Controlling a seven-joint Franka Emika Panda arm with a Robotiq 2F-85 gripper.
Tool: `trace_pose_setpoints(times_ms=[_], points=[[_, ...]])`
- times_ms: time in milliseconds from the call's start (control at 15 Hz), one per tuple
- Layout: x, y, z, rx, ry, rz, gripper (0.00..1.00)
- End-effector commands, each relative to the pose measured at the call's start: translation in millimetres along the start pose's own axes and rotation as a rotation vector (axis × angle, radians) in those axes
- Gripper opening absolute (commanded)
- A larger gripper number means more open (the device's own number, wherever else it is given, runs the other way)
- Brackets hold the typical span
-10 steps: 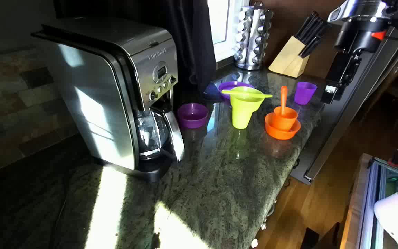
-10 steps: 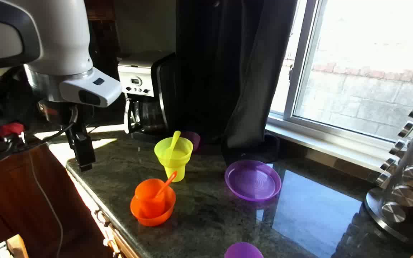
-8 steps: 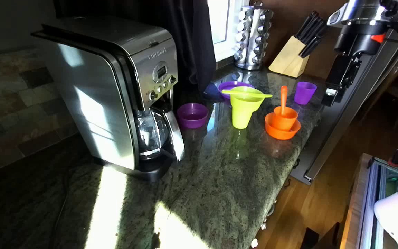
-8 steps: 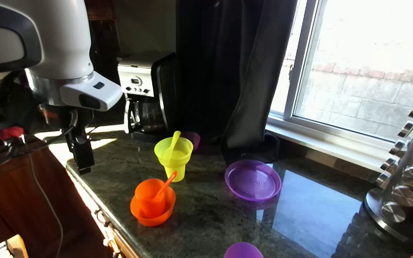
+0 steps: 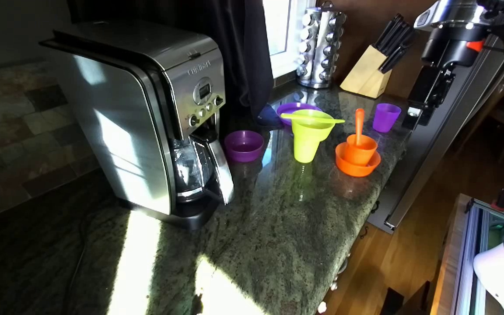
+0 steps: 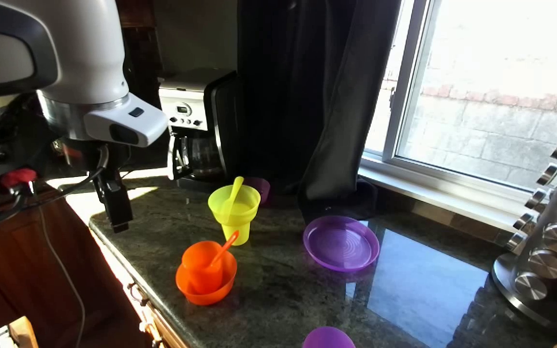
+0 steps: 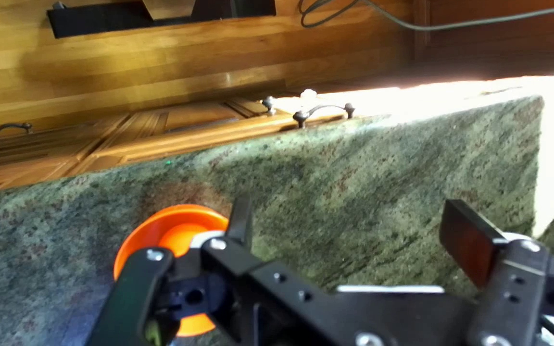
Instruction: Remove the spoon and cup from the orange bowl
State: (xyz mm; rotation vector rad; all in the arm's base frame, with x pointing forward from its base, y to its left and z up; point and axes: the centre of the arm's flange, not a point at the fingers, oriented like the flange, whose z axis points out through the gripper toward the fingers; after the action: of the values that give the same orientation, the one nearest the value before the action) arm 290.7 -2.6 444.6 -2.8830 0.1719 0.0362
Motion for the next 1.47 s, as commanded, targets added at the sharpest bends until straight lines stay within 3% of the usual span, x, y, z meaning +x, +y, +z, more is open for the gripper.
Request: trace_pose_setpoints(times_ms=[0,133,400,667,1067,1400], points=[[27.6,21.8,-14.6,-0.023,0.128,0.08,1.0],[45.2,35.0,-23.2,-0.046,0.206,0.127,1.0],[70.1,59.6,-17.4,-0.135,0.279,0.261,1.0],[82.1,73.8,-1.8,-0.209,0.273,0.4,1.0],[92.7,81.2,21.7,-0.187,0.245,0.514,1.0],[102.8,87.7,31.0,-0.15,0.28,0.521,1.0]])
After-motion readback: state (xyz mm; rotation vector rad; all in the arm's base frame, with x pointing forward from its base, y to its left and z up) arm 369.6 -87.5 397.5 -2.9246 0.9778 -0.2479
